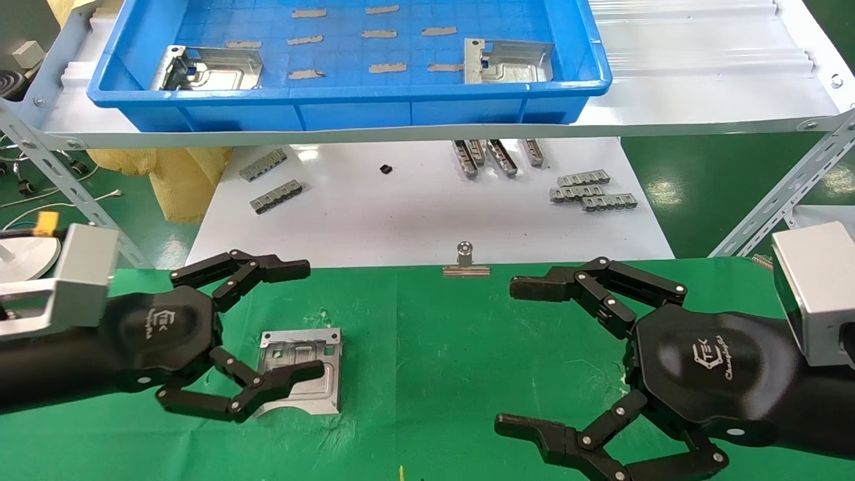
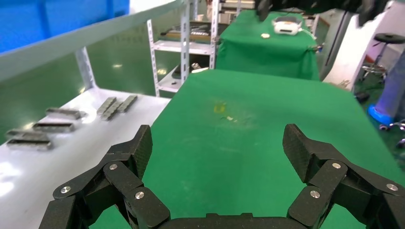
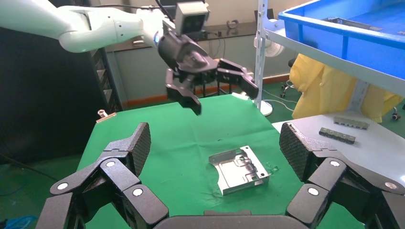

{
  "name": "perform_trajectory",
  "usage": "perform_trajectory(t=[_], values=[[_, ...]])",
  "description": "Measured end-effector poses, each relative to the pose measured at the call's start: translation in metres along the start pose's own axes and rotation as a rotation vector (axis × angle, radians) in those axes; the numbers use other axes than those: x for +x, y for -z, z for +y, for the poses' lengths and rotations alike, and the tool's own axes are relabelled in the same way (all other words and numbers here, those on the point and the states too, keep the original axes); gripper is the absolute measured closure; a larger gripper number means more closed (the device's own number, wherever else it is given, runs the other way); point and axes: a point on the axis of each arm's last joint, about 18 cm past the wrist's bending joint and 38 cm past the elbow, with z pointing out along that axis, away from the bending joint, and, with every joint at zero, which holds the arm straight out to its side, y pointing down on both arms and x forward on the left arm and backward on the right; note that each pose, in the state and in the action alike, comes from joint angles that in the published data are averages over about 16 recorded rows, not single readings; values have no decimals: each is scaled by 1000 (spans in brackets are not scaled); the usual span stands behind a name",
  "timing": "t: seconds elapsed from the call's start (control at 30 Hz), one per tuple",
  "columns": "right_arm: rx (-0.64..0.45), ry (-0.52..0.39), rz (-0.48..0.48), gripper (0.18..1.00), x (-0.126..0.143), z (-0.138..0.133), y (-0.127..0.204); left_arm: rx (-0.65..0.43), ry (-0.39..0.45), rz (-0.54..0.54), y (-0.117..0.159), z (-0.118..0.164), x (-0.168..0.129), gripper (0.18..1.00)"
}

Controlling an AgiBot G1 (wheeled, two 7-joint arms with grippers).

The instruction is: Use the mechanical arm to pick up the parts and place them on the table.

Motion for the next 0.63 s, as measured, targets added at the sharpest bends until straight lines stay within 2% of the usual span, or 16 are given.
perform_trajectory(t=[0.4, 0.63], values=[[0, 0, 0, 179, 0, 0, 0, 33, 10, 69, 3, -35, 35, 184], [0, 0, 0, 179, 0, 0, 0, 36, 13, 92, 4, -45, 46, 184]])
